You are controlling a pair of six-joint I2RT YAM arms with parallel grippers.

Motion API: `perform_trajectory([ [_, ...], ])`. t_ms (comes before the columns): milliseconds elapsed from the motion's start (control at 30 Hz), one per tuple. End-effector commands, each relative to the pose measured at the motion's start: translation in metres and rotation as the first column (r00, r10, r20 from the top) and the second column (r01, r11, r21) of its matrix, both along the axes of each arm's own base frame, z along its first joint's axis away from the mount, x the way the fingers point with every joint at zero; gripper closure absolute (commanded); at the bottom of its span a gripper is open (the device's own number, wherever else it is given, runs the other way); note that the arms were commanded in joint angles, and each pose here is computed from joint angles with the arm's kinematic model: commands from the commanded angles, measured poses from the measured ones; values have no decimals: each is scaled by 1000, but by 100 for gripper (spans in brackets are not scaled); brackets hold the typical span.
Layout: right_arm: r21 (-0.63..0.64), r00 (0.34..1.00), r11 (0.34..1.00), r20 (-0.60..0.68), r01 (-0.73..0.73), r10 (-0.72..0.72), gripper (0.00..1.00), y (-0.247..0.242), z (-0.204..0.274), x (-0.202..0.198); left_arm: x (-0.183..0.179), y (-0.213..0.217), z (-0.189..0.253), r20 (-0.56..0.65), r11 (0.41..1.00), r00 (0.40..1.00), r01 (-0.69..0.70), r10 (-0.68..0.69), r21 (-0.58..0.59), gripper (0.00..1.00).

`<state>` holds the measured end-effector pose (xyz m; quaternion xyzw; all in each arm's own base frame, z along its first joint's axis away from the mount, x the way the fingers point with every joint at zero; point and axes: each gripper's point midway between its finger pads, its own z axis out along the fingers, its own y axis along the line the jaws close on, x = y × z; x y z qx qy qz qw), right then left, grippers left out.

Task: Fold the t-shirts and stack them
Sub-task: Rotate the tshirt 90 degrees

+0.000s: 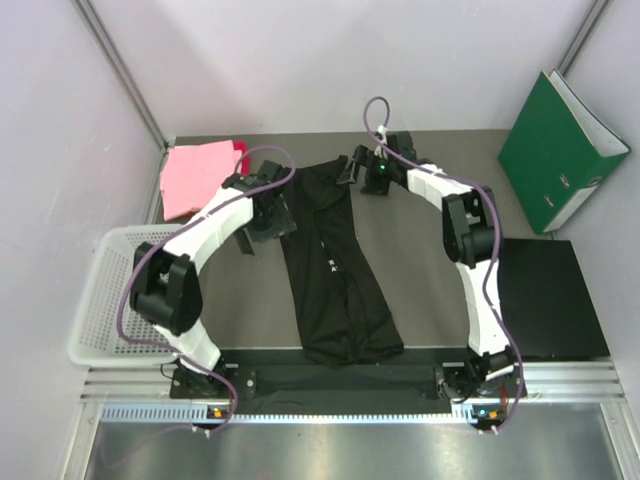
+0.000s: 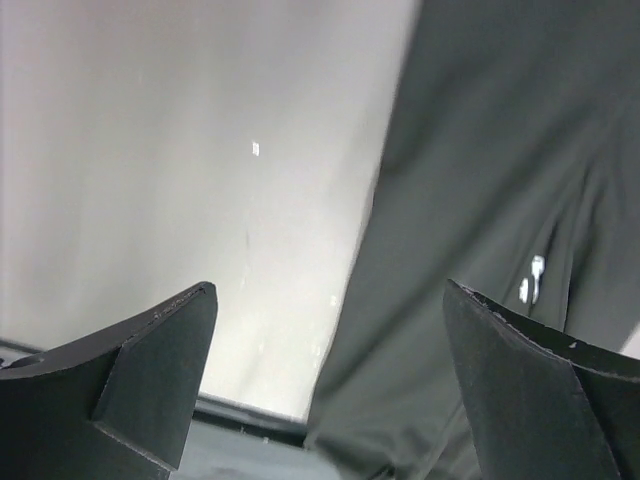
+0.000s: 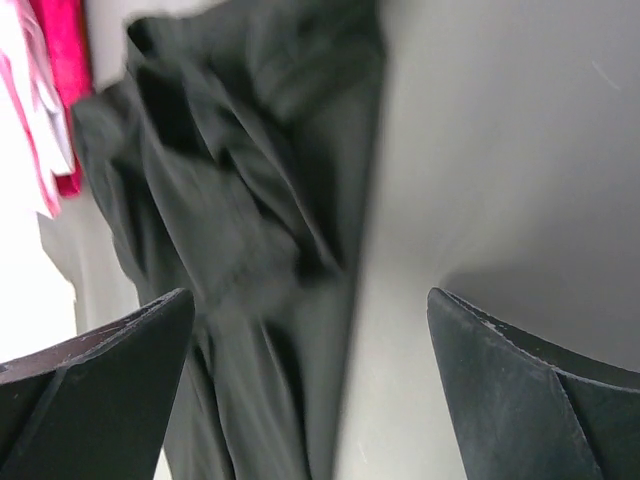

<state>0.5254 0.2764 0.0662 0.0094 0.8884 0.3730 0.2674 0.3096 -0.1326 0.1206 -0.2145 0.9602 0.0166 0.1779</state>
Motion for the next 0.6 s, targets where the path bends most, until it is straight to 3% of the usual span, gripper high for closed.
perform_trajectory([
  [0,74,996,997,83,-36,29,1,49,35,21,35,-11,10,66,998,997,33,-30,-49,2],
  [433,-58,995,997,94,45,-39,15,68,-6,34,53,-14,51,189,980,981,75,-40,-184,2],
  [533,-80,993,996,109,44,-36,29,69,-12,37,54,-5,62,216,975,976,81,-36,-205,2],
  [567,-94,993,995,117,41,-30,47,68,-15,37,54,1,64,222,975,975,74,-26,-210,2],
])
